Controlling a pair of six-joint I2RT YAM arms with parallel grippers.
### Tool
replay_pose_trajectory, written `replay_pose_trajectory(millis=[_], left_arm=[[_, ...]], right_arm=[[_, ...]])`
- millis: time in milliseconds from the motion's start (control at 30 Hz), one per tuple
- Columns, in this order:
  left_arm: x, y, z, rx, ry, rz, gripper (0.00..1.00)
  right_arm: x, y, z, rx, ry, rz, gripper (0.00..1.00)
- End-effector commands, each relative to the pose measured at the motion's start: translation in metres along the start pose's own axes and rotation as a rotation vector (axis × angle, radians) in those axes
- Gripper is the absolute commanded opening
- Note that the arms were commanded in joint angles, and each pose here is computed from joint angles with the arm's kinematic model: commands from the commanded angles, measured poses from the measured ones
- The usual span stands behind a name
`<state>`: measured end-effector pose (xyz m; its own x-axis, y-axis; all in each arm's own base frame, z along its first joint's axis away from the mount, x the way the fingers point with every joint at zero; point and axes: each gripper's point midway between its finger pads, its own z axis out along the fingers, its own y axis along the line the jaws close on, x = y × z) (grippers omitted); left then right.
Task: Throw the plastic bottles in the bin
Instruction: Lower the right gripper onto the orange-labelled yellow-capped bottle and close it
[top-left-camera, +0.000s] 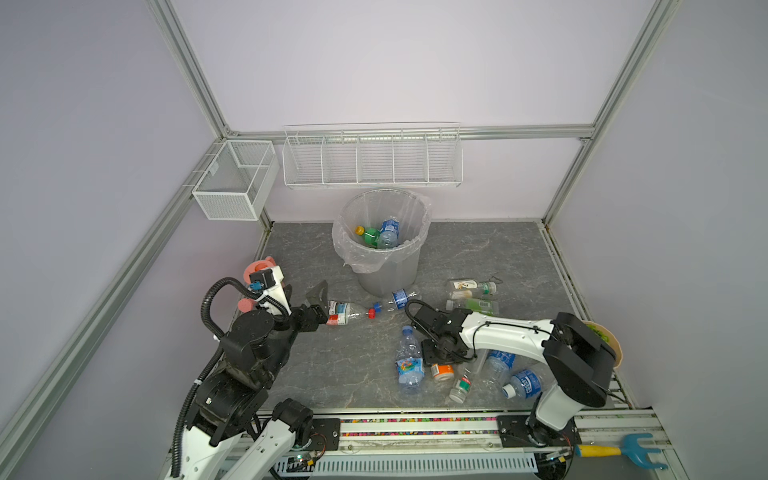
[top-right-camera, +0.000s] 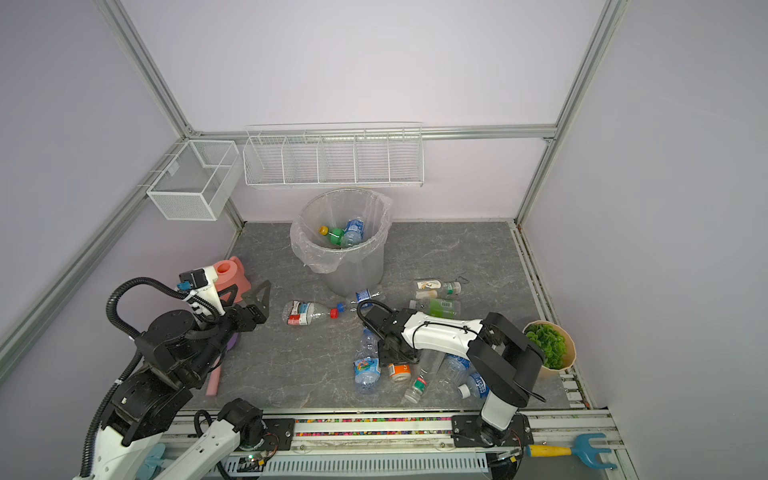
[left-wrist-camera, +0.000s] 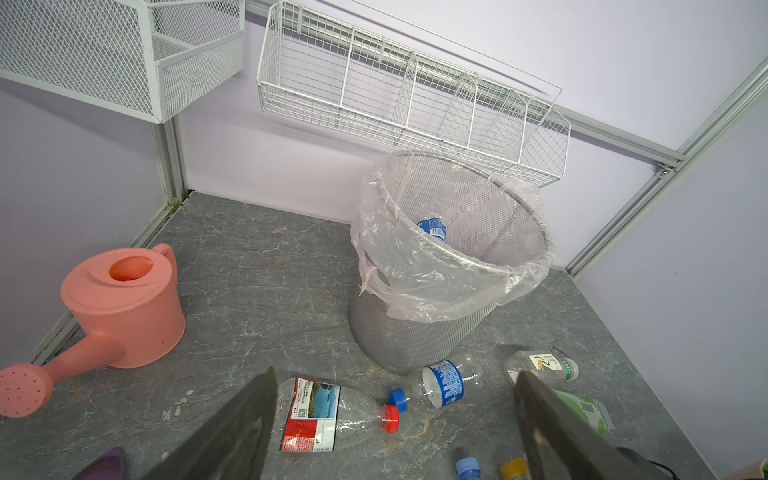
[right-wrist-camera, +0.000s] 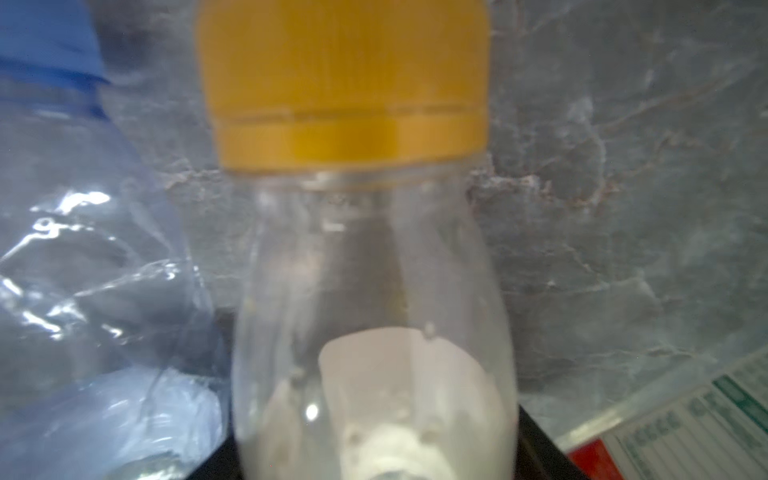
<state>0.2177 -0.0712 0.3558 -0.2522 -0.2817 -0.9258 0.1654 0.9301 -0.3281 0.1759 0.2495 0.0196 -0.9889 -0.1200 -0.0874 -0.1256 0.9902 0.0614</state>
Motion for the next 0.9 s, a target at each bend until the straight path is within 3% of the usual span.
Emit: replay_pose_trajectory(millis=[0, 233, 633, 867], left_arm=[[0.009, 0.007, 0.0, -0.026, 0.022, -0.004, 0.89], [0.011, 0.009, -0.002, -0.032, 0.023, -0.005, 0.89], [0.011, 0.011, -0.004, -0.039, 0.018, -0.006, 0.89], [0.013, 0.012, -0.003, -0.042, 0.024, -0.007, 0.89]], right_arm=[[0.003, -0.005, 0.006, 0.031, 0.004, 0.017, 0.7], [0.001, -0.003, 0.004, 0.022, 0.001, 0.017, 0.65], [-0.012, 0.005, -0.024, -0.016, -0.069, 0.004, 0.43], [-0.022, 0.013, -0.042, -0.054, -0.114, -0.024, 0.11]])
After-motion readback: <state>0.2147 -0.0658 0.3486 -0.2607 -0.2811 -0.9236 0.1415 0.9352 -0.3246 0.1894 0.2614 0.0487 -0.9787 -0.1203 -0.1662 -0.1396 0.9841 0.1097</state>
